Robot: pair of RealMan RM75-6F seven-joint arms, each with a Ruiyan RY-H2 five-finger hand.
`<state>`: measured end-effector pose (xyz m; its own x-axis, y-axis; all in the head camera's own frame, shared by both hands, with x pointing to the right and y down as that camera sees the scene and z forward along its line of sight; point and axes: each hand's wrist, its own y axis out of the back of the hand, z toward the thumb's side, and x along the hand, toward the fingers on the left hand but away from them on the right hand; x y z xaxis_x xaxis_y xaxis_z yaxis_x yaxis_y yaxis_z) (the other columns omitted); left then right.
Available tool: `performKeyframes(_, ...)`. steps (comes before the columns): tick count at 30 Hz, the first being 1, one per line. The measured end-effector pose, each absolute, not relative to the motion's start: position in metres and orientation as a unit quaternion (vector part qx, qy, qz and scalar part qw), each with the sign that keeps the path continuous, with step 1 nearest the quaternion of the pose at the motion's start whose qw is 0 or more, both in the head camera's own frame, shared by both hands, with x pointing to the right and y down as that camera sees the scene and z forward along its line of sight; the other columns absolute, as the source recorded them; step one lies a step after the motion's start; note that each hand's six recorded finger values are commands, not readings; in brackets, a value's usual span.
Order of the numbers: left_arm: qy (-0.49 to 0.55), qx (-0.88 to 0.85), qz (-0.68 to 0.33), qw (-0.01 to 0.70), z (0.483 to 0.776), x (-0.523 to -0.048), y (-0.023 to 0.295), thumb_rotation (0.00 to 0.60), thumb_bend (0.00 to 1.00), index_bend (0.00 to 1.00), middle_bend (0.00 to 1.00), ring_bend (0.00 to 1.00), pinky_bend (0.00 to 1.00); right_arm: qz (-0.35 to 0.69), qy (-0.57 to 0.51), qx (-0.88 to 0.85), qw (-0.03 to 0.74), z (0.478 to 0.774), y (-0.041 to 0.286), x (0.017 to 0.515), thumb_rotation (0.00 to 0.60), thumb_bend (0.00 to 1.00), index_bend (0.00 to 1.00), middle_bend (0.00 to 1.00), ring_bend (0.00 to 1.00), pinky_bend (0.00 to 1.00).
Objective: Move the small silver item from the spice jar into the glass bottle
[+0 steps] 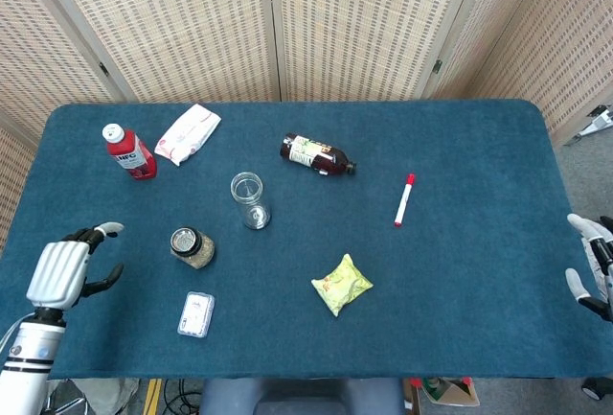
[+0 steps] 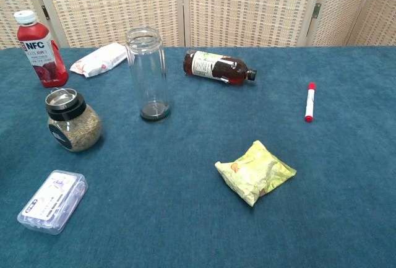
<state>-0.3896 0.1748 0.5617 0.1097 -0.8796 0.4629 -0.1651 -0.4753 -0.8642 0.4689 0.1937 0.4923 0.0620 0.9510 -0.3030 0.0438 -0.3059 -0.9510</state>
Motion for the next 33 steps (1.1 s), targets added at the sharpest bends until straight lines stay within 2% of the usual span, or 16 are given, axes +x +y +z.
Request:
performKeyframes(4,0.364,-0.683,-0.535,0.339,0.570,-0.382,0.160,0.600,0.33,0.29,0.34,0.37,0.43,0.547,-0.415,-0.598,0.415,0.492,0.194,0.468,0.600,0.37,0.16,0.22,0.10,0.21)
performKeyframes(6,0.352,-0.688,-0.534,0.342,0.575,-0.379,0.152,0.600,0.33,0.30,0.34,0.41,0.47,0.548,-0.414,-0.598,0.414,0.492,0.195,0.467,0.600,0.37,0.16,0.22,0.10,0.21)
performKeyframes(9,0.333,-0.696,-0.534,0.346,0.583,-0.374,0.142,0.600,0.33,0.30,0.42,0.49,0.65,0.547,-0.414,-0.597,0.415,0.491,0.195,0.467,0.600,0.37,0.16,0.22,0.10,0.21)
performKeyframes(13,0.308,-0.702,-0.533,0.359,0.592,-0.368,0.127,0.600,0.33,0.34,0.62,0.65,0.91,0.549,-0.414,-0.596,0.414,0.491,0.197,0.467,0.600,0.37,0.16,0.22,0.10,0.21)
performKeyframes(15,0.296,-0.704,-0.532,0.364,0.597,-0.364,0.121,0.600,0.33,0.37,0.70,0.73,0.99,0.551,-0.414,-0.596,0.412,0.491,0.197,0.467,0.600,0.37,0.16,0.22,0.10,0.21)
performKeyframes(20,0.271,-0.714,-0.529,0.371,0.610,-0.352,0.110,0.600,0.33,0.45,0.83,0.83,1.00,0.550,-0.413,-0.598,0.412,0.493,0.197,0.467,0.600,0.37,0.16,0.22,0.10,0.21)
performKeyframes(33,0.229,-0.730,-0.527,0.369,0.635,-0.325,0.105,0.600,0.33,0.47,0.86,0.85,1.00,0.556,-0.416,-0.593,0.407,0.493,0.200,0.473,0.600,0.37,0.16,0.22,0.10,0.21)
